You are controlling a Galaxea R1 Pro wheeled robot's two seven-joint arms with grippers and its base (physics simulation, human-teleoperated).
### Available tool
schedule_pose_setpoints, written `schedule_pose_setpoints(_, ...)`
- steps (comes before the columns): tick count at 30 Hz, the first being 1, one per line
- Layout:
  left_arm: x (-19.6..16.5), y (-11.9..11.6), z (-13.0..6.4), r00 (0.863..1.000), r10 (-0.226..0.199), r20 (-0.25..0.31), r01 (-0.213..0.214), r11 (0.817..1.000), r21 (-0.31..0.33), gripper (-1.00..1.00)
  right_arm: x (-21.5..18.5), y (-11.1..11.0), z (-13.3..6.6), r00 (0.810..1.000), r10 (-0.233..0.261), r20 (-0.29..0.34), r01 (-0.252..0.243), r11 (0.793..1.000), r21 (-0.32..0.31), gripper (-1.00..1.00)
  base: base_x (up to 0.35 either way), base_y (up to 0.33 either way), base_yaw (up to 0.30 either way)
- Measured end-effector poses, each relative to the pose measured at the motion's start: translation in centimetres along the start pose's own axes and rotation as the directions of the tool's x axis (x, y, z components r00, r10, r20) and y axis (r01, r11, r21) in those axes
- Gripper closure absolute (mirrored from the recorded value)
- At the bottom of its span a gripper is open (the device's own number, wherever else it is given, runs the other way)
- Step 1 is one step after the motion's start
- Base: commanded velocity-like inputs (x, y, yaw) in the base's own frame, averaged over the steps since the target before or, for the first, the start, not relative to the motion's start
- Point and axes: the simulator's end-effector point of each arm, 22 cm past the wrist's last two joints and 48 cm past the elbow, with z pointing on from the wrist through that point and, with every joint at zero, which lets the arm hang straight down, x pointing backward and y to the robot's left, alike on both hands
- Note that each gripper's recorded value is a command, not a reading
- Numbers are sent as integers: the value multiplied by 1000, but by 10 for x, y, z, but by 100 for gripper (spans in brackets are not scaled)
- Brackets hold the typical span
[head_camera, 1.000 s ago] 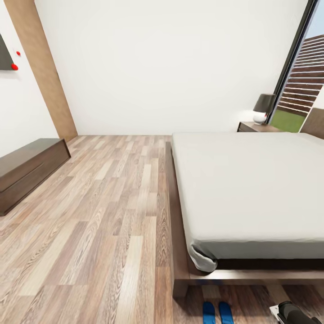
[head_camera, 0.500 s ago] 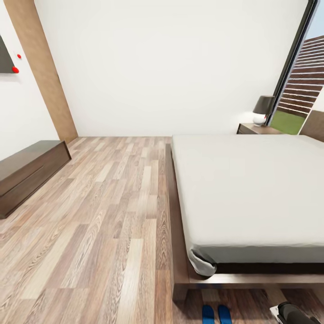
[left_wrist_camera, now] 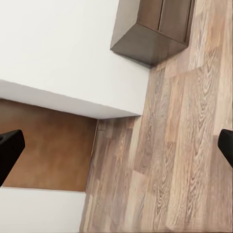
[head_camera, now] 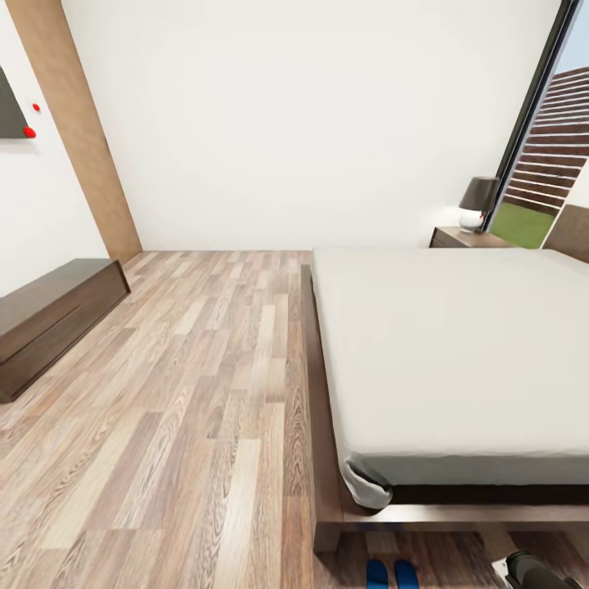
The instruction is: In the bedroom, move the book from the bed onto either nightstand, and place the two sandals side by side next to the bed.
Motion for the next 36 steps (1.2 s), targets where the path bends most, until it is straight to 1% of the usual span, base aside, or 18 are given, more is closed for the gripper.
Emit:
schedule_pose_setpoints(1, 1, -1, 0, 1000, 0, 0, 0, 1000, 13, -100, 2, 0, -1, 1000, 0, -4, 0, 1000, -1, -100, 0, 0, 0)
schedule_pose_setpoints(2, -1, 1, -1, 1000, 0, 0, 0, 1000, 14, -100, 2, -1, -3, 1000, 0, -4, 0, 1000, -1, -100, 0, 0, 0)
schedule_pose_setpoints(9, 10, -8, -5, 1000, 2, -5, -1, 994, 110, -100, 10, -3, -14, 1000, -2, -23, 2, 1000, -7, -100, 0, 0, 0)
schedule_pose_setpoints(10, 9, -6, -5, 1000, 2, -5, -2, 994, 111, -100, 10, -3, -16, 1000, -2, -23, 2, 1000, -7, -100, 0, 0, 0)
schedule_pose_setpoints(12, 13, -9, -7, 1000, 3, -6, -2, 991, 135, -100, 12, -4, -20, 1000, -2, -27, 2, 1000, -8, -100, 0, 0, 0)
schedule_pose_setpoints(16, 22, -12, -12, 1000, 13, -9, -11, 985, 170, -100, 14, -5, -27, 999, -3, -32, 3, 1000, -10, -100, 0, 0, 0)
schedule_pose_setpoints(19, 36, -22, -21, 999, 35, -19, -30, 978, 208, -100, 19, -5, -31, 999, -6, -40, 5, 1000, -12, -100, 0, 0, 0)
schedule_pose_setpoints(20, 35, -21, -22, 999, 35, -19, -31, 977, 209, -100, 19, -6, -33, 999, -6, -40, 5, 1000, -12, -100, 0, 0, 0)
schedule_pose_setpoints(23, 58, -48, -37, 997, 66, -32, -56, 964, 260, -100, 28, -2, -30, 999, -11, -52, 10, 1000, -15, -100, 0, 0, 0)
schedule_pose_setpoints(26, 77, -78, -55, 995, 89, -40, -72, 948, 311, -100, 36, 2, -25, 999, -20, -43, 19, 1000, -20, -100, 0, 0, 0)
schedule_pose_setpoints(27, 76, -78, -55, 995, 89, -40, -72, 948, 311, -100, 36, 2, -25, 999, -20, -42, 19, 1000, -20, -100, 0, 0, 0)
schedule_pose_setpoints(31, 85, -114, -77, 995, 96, -30, -79, 927, 367, -100, 51, 13, -15, 999, -37, -24, 36, 999, -37, -100, 0, 0, 0)
schedule_pose_setpoints(34, 93, -143, -96, 995, 96, -25, -78, 909, 410, -100, 67, 21, -9, 998, -44, -35, 42, 998, -53, -100, 0, 0, 0)
schedule_pose_setpoints(36, 99, -155, -108, 995, 100, -24, -80, 898, 433, -100, 76, 25, -8, 998, -48, -42, 45, 997, -63, -100, 0, 0, 0)
